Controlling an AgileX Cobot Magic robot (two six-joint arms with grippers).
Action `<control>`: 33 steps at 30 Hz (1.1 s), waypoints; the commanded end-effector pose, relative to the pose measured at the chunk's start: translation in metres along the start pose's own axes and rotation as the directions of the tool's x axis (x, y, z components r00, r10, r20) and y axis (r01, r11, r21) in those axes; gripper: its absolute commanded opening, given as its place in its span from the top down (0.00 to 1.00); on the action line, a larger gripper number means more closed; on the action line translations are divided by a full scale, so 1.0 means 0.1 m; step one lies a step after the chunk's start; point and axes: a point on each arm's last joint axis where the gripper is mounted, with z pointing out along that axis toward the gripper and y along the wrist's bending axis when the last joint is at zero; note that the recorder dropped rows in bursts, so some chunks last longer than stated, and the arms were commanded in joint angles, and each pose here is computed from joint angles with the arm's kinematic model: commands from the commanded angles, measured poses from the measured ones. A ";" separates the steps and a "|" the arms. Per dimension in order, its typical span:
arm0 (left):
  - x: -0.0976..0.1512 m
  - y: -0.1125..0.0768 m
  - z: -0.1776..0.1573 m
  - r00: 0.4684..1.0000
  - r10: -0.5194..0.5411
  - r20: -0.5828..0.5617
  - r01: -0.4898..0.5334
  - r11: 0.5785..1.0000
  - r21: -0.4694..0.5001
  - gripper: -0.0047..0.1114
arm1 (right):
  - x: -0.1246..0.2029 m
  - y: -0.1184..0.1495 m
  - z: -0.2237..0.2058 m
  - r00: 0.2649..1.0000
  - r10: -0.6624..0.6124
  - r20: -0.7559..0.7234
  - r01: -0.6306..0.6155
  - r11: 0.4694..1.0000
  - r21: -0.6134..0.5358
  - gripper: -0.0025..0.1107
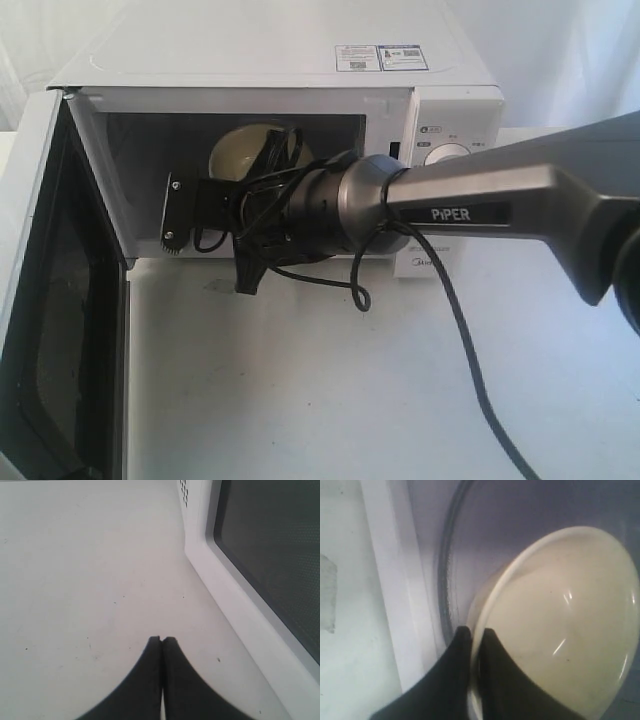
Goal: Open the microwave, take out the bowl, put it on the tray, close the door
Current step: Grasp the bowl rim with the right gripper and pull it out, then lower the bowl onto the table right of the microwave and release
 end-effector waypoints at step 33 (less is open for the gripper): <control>0.01 -0.01 0.00 1.000 -0.003 -0.003 0.003 1.000 0.009 0.96 | 0.57 0.58 -1.23 0.680 0.378 -0.628 -0.516 0.856 -0.044 0.98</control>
